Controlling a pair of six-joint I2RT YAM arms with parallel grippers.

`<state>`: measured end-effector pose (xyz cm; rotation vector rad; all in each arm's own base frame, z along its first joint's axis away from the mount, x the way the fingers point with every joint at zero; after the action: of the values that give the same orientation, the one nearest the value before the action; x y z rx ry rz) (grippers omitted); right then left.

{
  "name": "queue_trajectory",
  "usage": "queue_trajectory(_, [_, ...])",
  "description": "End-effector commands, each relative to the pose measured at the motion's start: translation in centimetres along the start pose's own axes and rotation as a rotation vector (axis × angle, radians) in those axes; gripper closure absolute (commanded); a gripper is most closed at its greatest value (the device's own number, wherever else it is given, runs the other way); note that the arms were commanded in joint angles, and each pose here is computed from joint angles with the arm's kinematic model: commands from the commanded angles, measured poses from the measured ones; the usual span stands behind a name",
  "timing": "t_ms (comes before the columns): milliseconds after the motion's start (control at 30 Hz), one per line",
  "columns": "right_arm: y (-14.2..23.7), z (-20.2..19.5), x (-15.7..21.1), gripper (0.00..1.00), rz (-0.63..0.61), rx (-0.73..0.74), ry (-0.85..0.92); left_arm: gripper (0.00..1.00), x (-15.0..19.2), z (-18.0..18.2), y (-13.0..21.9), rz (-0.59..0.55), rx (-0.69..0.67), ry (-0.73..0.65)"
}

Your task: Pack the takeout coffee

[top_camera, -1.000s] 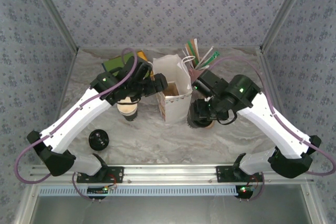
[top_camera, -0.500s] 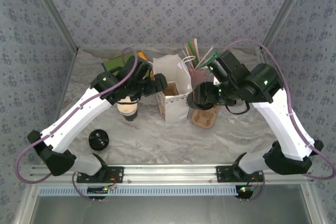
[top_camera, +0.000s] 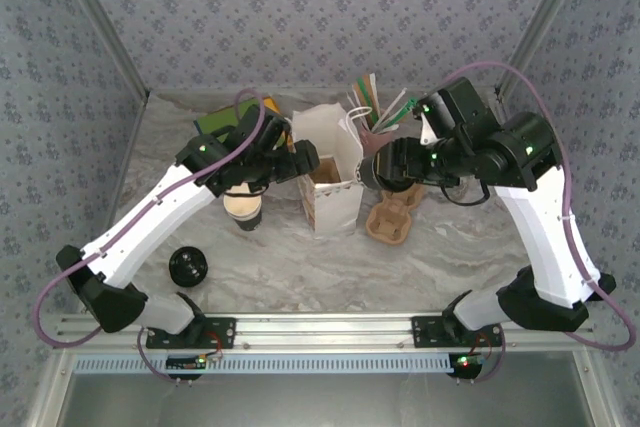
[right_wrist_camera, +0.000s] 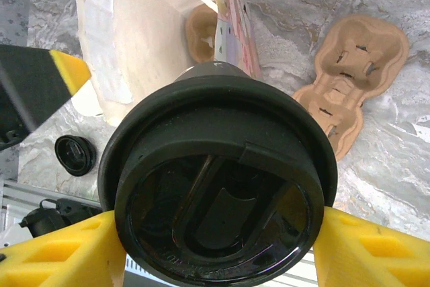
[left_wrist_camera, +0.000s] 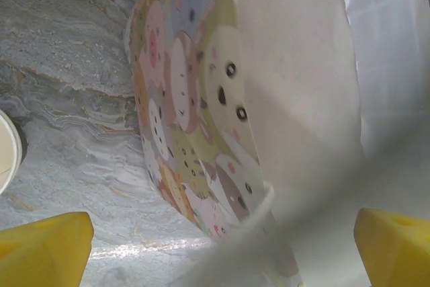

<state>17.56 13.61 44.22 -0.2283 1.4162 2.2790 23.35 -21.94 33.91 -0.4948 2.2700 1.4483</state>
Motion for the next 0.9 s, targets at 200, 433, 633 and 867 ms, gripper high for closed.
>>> queue_trajectory(200, [0.4, -0.7, 0.5, 0.33, 0.086, 0.05, 0.021, 0.0, -0.4, -0.6, -0.1, 0.005, 0.035, -0.018])
queue_trajectory(433, [0.0, 0.4, -0.5, 0.33, 0.081, 0.011, 0.018, 0.0, -0.4, -0.6, -0.1, 0.005, 0.04, -0.021])
queue_trajectory(633, [-1.2, 1.7, -1.5, 0.34, 0.084, -0.028, 0.009, 0.0, -0.4, -0.5, 0.4, -0.007, 0.044, -0.029])
queue_trajectory(867, [-3.3, 3.4, -2.9, 0.34, 0.088, -0.06, 0.006, 0.0, -0.1, 0.5, 1.3, -0.028, 0.038, -0.022])
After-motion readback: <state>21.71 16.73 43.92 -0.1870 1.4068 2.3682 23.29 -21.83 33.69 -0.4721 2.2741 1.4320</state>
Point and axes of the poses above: each hand's point on the last joint's axis, 136 mm out from that joint toward the fingers, its own y axis back along the fingers, its own z axis along the line the jaws close on, x = y × z, the point moved 7 cm from there along y, back along the fingers, and after that the axes turned 13 degrees about -y, right-handed, at the moved point
